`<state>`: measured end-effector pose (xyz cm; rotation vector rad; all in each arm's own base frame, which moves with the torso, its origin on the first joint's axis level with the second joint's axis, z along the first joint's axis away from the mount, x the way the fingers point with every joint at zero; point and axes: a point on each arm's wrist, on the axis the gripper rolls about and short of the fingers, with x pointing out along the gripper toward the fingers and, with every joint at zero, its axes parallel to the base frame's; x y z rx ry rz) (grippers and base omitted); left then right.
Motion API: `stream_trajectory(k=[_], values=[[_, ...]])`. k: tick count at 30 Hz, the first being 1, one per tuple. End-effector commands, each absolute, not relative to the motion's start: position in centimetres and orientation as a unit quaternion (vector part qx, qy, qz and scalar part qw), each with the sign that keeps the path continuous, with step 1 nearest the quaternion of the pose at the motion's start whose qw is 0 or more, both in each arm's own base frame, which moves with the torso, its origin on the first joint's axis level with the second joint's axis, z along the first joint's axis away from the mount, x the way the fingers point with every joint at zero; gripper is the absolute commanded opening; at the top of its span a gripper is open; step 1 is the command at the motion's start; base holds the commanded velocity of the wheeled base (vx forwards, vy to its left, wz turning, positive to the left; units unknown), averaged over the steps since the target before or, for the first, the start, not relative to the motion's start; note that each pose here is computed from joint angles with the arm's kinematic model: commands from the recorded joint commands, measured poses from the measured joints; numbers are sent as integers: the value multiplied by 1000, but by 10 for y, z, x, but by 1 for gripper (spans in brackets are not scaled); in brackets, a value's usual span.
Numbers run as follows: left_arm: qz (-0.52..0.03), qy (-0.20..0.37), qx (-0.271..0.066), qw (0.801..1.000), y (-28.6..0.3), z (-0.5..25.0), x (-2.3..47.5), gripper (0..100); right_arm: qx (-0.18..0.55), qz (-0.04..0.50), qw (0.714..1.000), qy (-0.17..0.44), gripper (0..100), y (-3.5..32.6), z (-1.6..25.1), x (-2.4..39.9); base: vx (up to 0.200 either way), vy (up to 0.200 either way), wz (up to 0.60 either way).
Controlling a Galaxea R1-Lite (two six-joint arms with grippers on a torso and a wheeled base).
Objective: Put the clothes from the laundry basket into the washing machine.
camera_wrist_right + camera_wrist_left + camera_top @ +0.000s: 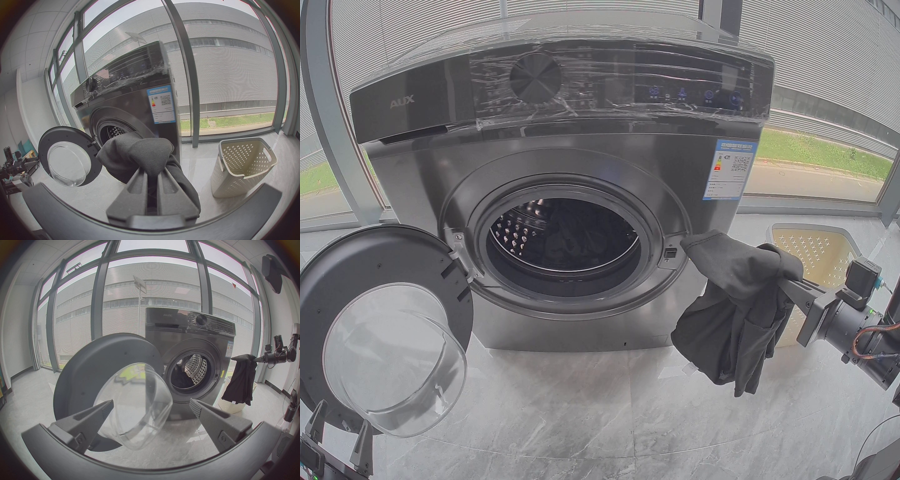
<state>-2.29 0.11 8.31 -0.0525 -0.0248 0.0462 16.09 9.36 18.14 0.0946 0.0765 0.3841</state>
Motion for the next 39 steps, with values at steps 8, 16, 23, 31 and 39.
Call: stream_trajectory(k=[8, 16, 23, 31, 39], values=[[23, -13, -27, 999, 1, 78, -23, 100, 47, 191, 980, 38, 0, 93, 181, 160, -75, 0, 0], [23, -13, -26, 999, 1, 78, -23, 100, 47, 191, 980, 42, 0, 94, 180, 161, -75, 0, 0], [23, -13, -26, 999, 1, 78, -23, 100, 46, 193, 979, 45, 0, 94, 179, 161, 0, 0, 0], [23, -13, -26, 999, 1, 78, -23, 100, 46, 199, 978, 45, 0, 96, 179, 161, 0, 0, 0], [23, -13, -26, 999, 1, 78, -23, 100, 43, 206, 976, 53, 0, 97, 174, 157, 0, 0, 0]])
